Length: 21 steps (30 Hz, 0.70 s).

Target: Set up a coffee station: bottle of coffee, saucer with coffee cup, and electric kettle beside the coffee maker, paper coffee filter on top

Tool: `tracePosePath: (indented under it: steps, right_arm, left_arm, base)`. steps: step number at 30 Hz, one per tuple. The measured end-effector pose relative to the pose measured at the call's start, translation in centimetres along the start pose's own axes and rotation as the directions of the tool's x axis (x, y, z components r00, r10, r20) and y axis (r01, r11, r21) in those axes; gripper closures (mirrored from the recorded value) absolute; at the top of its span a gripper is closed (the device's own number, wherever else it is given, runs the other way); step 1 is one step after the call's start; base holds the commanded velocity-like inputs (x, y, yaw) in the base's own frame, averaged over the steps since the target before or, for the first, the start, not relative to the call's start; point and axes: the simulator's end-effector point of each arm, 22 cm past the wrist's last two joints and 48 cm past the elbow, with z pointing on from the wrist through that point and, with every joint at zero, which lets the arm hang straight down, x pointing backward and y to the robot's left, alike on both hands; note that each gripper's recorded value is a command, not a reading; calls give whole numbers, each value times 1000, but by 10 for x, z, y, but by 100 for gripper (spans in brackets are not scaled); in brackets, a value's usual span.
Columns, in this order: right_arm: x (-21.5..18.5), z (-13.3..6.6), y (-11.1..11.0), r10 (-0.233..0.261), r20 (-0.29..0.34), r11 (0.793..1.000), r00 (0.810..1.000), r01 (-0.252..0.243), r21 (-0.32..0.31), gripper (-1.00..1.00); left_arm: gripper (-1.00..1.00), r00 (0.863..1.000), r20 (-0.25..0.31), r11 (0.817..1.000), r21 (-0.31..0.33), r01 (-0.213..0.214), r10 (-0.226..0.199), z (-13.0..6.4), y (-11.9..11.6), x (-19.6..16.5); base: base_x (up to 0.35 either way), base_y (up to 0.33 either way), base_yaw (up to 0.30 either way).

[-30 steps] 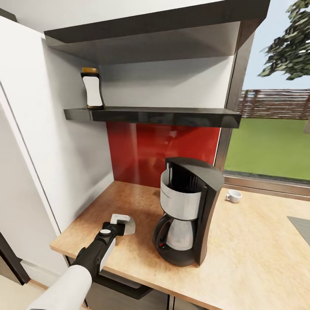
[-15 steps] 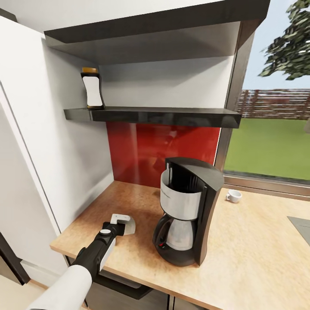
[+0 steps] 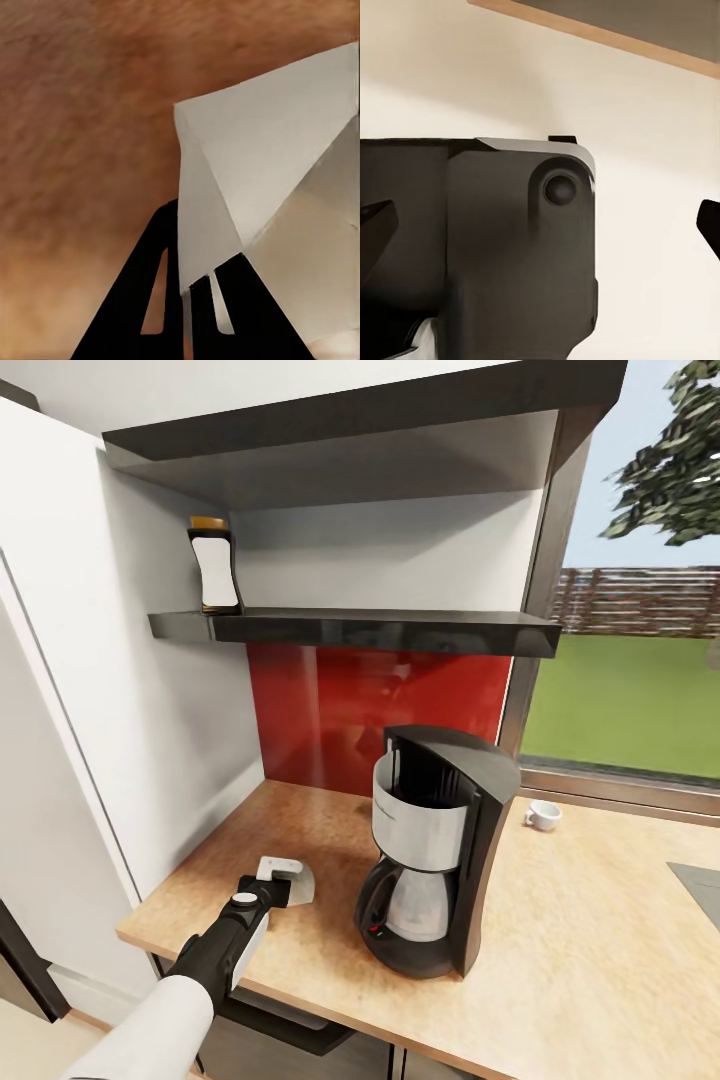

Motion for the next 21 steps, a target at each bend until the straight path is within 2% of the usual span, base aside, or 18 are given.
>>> tracePosePath:
  steps: [6, 7, 9, 12, 16, 21]
  right_arm:
    - [0, 0, 0, 0, 0, 1000, 1000, 0, 0, -100]
    - [0, 0, 0, -1, 0, 1000, 1000, 1, 0, -100]
    - [1, 0, 0, -2, -1, 1000, 1000, 2, -1, -100]
    - [0, 0, 1, -4, -1, 1000, 1000, 4, -2, -100]
    - [0, 0, 1, -2, -1, 1000, 1000, 2, -2, -100]
    - [0, 0, 0, 5, 0, 1000, 1000, -5, 1, -100]
  left_arm:
    - [100, 1000, -31, 1000, 20, 0, 1, -3, 1, -7]
    - [100, 999, -48, 998, 64, 6, -3, -8, -2, -16]
    - [100, 999, -47, 992, 121, 14, -9, -15, -4, -33]
    - [100, 999, -36, 985, 170, 16, -10, -27, 3, -56]
    - [100, 999, -29, 984, 178, 18, -13, -46, 17, -85]
    - [100, 999, 33, 985, 170, 13, -19, -69, 26, -123]
  base:
    - [0, 0, 0]
    - [0, 0, 0]
    - [0, 0, 0]
    - [0, 0, 0]
    - [0, 0, 0]
    - [0, 0, 0]
